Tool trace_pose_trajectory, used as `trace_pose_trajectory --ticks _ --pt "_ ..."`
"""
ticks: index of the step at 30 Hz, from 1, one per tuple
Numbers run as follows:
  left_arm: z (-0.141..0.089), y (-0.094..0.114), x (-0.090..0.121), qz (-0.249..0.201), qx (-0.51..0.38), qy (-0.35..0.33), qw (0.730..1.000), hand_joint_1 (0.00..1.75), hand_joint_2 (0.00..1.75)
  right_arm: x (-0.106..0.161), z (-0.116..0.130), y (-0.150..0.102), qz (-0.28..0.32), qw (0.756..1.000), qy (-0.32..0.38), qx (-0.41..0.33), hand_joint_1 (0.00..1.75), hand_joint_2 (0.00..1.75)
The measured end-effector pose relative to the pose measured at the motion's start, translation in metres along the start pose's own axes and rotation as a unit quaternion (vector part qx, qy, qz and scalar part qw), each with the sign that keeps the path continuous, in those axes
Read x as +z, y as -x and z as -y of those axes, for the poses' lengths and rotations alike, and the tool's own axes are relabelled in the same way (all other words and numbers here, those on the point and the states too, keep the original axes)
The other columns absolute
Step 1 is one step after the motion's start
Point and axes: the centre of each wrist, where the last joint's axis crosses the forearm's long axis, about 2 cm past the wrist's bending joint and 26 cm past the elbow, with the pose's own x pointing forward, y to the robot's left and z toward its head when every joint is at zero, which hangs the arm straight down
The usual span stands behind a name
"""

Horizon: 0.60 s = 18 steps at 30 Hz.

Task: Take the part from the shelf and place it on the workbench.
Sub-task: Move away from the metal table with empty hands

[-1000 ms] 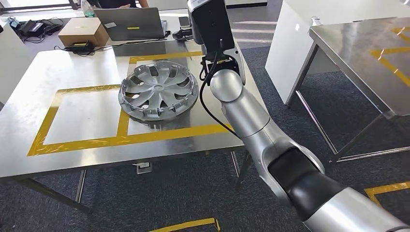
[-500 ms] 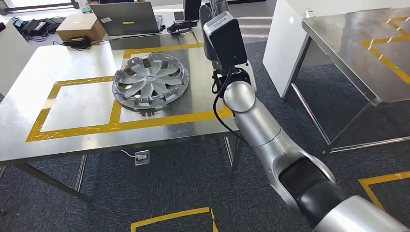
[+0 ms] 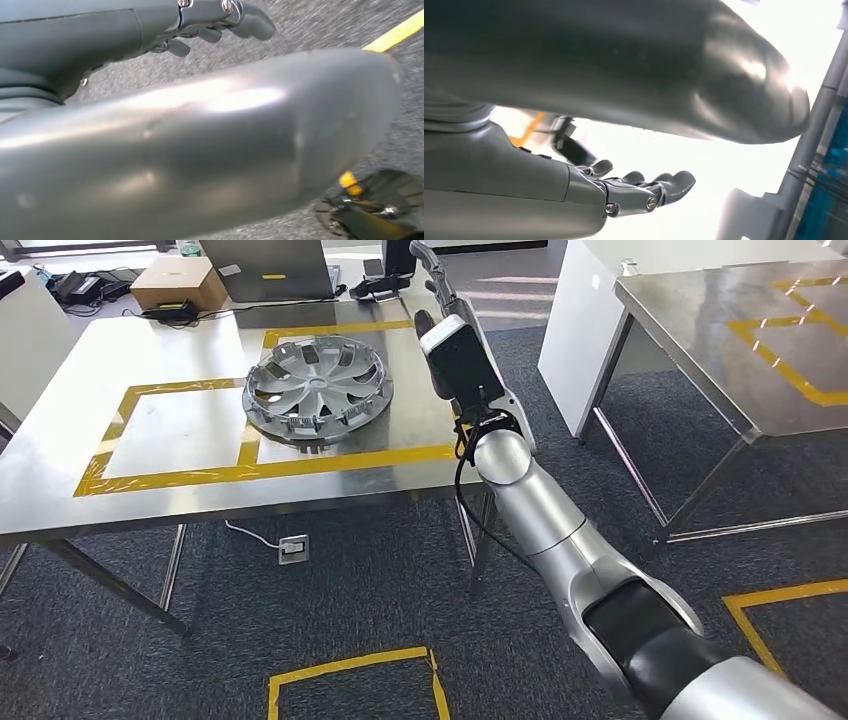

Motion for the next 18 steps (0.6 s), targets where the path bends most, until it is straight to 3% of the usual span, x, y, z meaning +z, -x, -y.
trace_pose_trajectory --ticks 6,10,13,18 --pt "0.003 0.003 0.000 -0.003 -0.001 0.008 1.000 0.00 0.00 0.066 -0.010 0.061 -0.157 0.986 -0.058 0.006 0.00 0.00" --pt "0.004 0.001 0.000 -0.003 -0.006 0.012 1.000 0.00 0.00 0.114 -0.016 0.090 -0.273 0.959 -0.082 -0.004 0.00 1.75" --pt "0.005 0.000 0.000 -0.006 -0.009 0.013 1.000 0.00 0.00 0.165 -0.027 0.106 -0.408 0.907 -0.102 -0.014 0.00 1.75" --pt "0.008 0.002 0.000 -0.010 -0.010 0.018 1.000 0.00 0.00 0.283 -0.060 0.108 -0.618 0.773 -0.134 -0.045 0.00 1.75"
